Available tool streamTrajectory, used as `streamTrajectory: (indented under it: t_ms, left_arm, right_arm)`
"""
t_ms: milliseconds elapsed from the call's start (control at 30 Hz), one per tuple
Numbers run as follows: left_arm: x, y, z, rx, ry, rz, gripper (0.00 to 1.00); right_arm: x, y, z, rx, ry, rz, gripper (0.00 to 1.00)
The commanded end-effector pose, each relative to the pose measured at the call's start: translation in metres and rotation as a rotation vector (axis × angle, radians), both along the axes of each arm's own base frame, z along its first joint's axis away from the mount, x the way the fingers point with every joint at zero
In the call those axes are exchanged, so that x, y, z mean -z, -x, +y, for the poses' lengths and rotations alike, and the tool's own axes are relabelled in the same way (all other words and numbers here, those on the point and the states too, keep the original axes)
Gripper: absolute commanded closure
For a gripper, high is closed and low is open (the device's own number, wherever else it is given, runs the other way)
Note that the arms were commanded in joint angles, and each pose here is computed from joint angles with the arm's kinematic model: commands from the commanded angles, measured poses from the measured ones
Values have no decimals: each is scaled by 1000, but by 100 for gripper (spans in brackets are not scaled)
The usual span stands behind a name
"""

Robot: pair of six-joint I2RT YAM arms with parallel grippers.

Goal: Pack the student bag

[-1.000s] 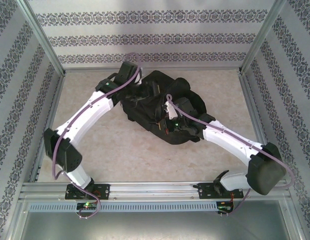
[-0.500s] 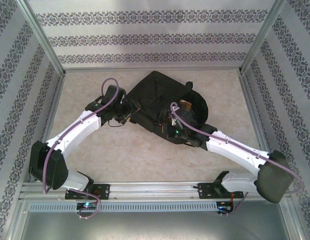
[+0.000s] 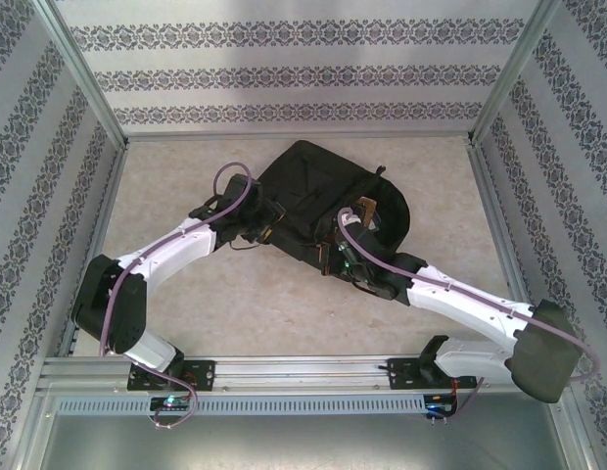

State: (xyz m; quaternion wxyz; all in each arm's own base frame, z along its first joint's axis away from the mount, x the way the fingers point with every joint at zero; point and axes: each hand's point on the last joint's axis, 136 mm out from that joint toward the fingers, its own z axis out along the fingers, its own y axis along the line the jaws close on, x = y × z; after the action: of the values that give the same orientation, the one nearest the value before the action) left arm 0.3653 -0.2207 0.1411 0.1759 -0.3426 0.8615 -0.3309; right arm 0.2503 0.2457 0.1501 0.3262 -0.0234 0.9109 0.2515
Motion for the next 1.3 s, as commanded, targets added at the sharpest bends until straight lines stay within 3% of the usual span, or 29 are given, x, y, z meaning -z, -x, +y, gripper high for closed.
streamTrajectory:
  t_ms: [0, 133, 200, 333, 533, 1000, 1167, 1267]
  left_arm:
    - [7, -5, -3, -30, -17, -23, 57]
    - [15, -3, 0, -35, -44, -11, 68]
    - [18, -1, 4, -45, -70, 1, 68]
    - [20, -2, 11, -68, -102, -3, 86]
    - [21, -3, 24, -107, -144, -2, 94]
    - [21, -6, 52, -119, -239, 6, 95]
    - [12, -24, 47, -19, -269, -15, 90]
    - [3, -35, 37, 75, -269, -39, 79]
  right_arm:
    - [-9, -2, -4, 48, -31, -47, 100]
    - [-2, 1, -9, 65, -25, -35, 100]
    - [-2, 2, -12, 71, -21, -39, 100]
    - [-2, 5, -23, 94, -9, -52, 100]
    - [-2, 13, -44, 116, 27, -86, 100]
    - [0, 33, -95, 119, 97, -109, 100]
    - [-3, 44, -67, -41, 4, -85, 100]
    - [-11, 43, -42, -102, -85, -58, 100]
